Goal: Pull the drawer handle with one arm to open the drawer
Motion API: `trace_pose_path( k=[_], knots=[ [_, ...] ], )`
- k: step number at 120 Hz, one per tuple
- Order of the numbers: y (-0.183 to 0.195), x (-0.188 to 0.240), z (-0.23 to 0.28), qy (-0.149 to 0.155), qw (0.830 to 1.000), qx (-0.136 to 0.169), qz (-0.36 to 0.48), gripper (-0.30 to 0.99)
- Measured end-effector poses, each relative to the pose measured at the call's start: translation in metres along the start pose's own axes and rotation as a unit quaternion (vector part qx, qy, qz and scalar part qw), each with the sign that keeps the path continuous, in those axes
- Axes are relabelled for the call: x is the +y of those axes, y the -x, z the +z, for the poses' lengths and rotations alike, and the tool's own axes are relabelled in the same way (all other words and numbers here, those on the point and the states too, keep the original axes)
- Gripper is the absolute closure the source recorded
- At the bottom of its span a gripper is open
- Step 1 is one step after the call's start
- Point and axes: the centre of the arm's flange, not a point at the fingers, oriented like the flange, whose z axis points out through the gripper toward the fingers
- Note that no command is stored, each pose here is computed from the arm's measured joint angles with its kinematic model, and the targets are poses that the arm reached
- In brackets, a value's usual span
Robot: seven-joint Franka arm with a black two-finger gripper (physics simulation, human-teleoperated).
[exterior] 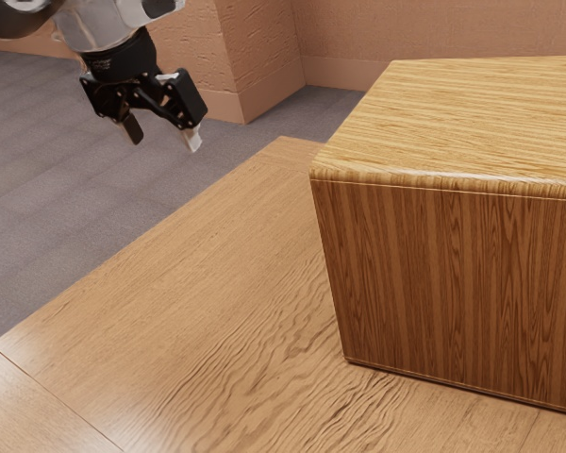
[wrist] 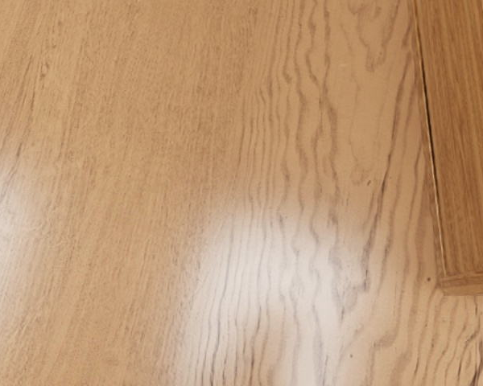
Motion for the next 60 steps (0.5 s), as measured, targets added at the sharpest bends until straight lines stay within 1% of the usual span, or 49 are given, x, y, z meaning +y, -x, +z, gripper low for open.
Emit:
trace_pose_path(
  k=[9, 21, 33, 42, 60],
  knots=[
    [-0.013, -0.004, 0.019, -0.002, 1.000, -0.008, -0.006, 0.00],
    [-0.034, -0.007, 0.050, -0.002, 1.000, -0.010, -0.013, 0.00],
    [-0.056, 0.000, 0.084, 0.002, 1.000, -0.009, -0.010, 0.00],
    [-0.072, 0.013, 0.106, 0.010, 1.000, 0.002, -0.003, 0.00],
    [-0.095, 0.023, 0.124, 0.038, 0.998, 0.040, -0.005, 0.00]
  ],
)
